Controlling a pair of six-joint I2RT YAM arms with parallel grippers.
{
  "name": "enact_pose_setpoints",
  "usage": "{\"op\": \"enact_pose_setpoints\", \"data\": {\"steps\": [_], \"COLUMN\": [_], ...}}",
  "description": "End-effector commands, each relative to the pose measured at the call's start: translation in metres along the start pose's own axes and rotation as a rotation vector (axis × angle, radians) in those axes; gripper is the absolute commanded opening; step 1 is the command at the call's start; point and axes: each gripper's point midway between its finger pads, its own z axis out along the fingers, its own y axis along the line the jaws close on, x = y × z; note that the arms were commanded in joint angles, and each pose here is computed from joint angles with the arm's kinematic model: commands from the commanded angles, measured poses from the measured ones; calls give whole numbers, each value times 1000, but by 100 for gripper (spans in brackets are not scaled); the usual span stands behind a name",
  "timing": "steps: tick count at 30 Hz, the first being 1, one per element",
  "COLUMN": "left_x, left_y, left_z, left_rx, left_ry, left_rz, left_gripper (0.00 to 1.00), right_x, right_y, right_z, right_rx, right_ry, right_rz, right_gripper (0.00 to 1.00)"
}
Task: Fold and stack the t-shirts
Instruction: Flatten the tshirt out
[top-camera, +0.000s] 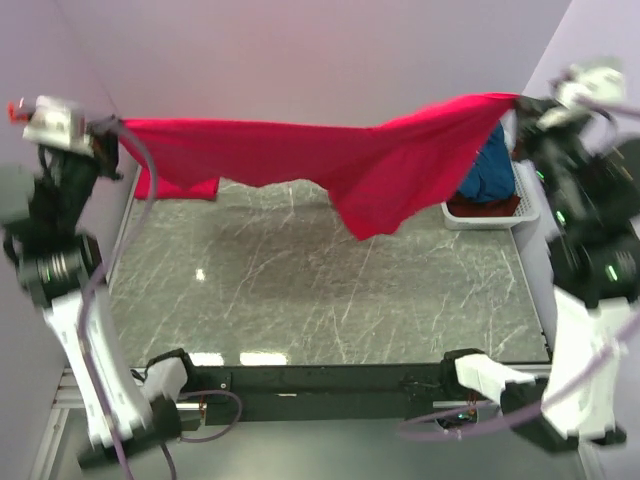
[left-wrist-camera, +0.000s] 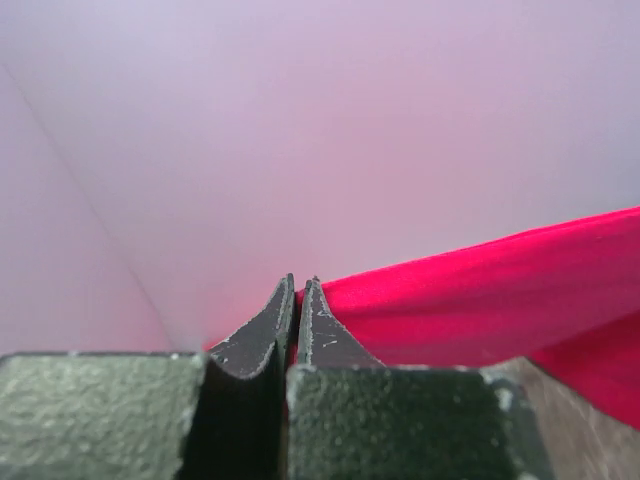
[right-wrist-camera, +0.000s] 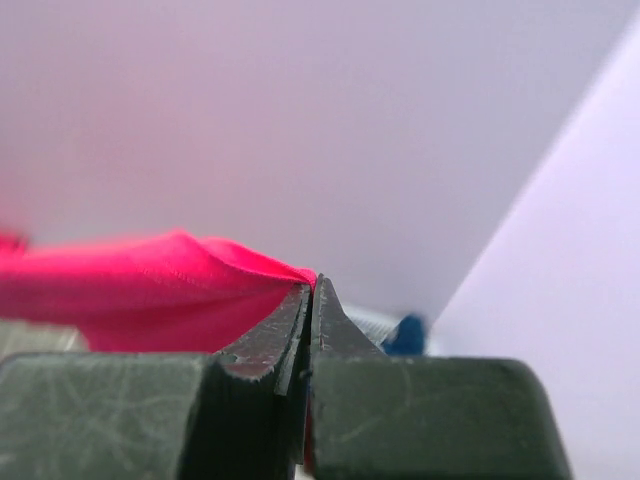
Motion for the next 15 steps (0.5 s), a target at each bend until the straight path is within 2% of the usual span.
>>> {"op": "enact_pose_setpoints", "data": {"steps": [1, 5, 8, 12, 15], "left_x": [-62, -98, -121, -145, -134], "left_y": [-22, -38, -42, -52, -51], "left_z": [-53, -95, -115, -126, -114], "left_rx": [-78, -145, -194, -179, -143], "left_ry": [-208, -315, -365, -378, -309], "left_rz": [102, 137, 149, 180, 180], "left_gripper": [1, 1, 1, 1, 1], "right_x": [-75, -124, -149, -167, -164], "right_y": [-41, -55, -61, -67, -67], "right_z": [-59, -124, -154, -164, -141], "right_rx": [210, 293, 326, 357, 348], "right_ry": [-263, -444, -528, -584, -563], "right_rz": [-1, 4, -5, -51, -91], "right_gripper": [0, 0, 0, 0, 0]}}
